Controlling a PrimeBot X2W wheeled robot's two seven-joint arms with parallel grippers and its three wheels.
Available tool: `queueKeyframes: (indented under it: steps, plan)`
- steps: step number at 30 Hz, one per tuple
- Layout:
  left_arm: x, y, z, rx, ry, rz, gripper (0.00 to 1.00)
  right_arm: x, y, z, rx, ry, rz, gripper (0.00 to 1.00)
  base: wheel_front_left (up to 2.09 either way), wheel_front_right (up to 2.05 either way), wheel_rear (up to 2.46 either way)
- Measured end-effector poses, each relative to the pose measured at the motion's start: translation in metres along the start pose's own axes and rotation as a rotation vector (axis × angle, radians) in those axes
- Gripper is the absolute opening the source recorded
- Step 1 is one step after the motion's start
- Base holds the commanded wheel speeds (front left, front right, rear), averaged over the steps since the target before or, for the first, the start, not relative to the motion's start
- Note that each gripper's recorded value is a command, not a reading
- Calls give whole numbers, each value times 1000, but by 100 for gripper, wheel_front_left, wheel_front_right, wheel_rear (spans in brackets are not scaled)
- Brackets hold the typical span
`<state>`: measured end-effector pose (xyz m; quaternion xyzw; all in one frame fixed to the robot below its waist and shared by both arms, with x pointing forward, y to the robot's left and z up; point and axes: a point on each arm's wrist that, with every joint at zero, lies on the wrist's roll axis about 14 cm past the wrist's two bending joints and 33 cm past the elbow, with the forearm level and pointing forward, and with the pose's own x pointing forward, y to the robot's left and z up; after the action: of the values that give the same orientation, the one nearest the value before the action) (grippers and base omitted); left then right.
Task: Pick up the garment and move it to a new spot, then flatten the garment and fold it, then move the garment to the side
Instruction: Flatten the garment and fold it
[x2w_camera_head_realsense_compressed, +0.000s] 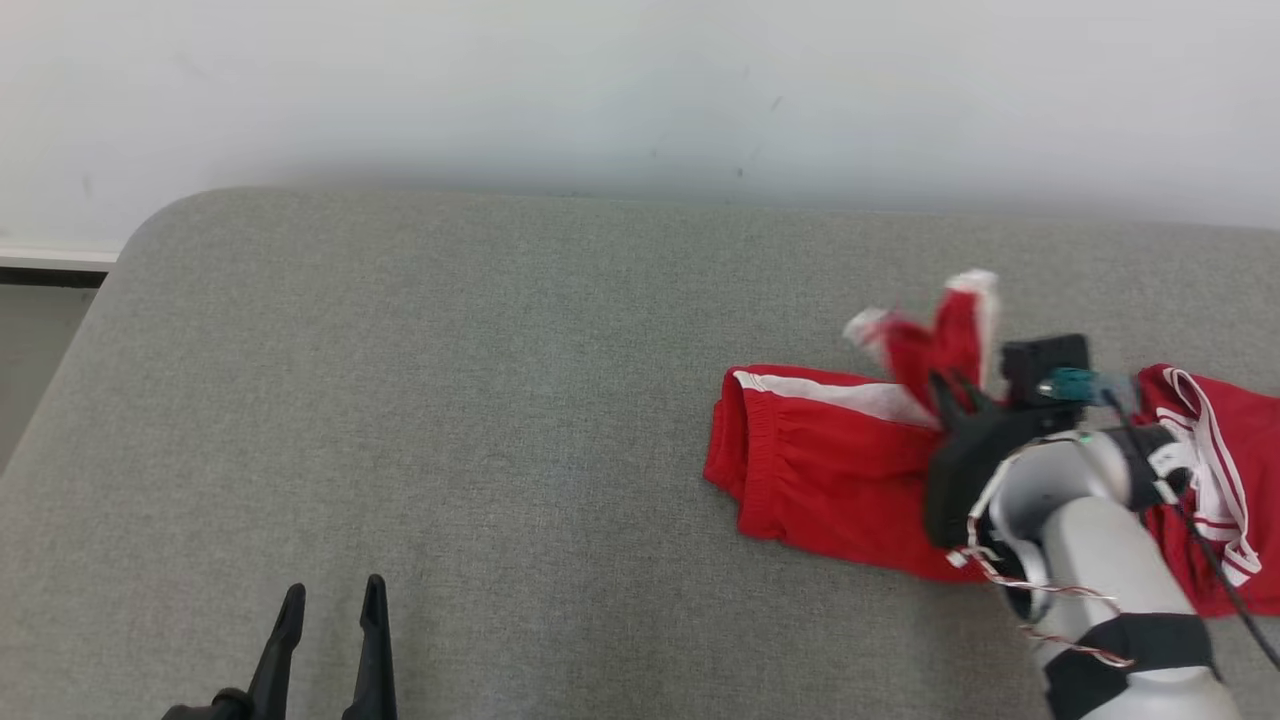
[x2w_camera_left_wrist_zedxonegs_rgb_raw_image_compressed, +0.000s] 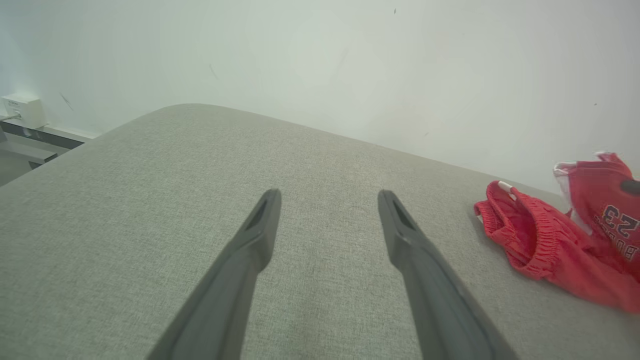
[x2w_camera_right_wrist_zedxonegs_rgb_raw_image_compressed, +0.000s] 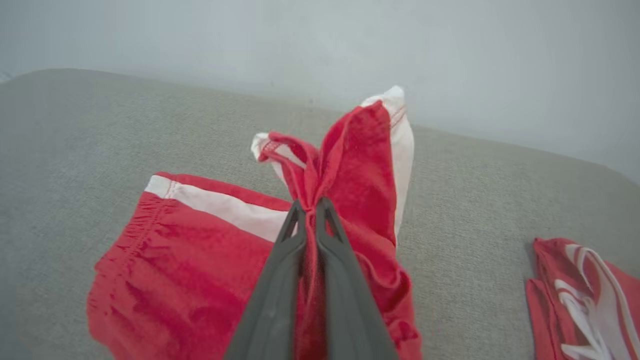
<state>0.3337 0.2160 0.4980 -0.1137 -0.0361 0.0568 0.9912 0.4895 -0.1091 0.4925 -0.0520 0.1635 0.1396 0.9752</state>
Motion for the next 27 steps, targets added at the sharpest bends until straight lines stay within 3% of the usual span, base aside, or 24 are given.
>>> queueKeyframes:
  steps: [7,26,27]
  plan:
    - [-1,1,-4,-4,13,1,100,8,56,-2,10,38,135,0,0,0,0]
    - [-8,12,-9,-11,32,43,100,23,126,-23,86,127,340,0,0,0,0]
    - [-8,11,-9,-10,32,43,100,23,128,-24,91,131,346,95,0,0,0]
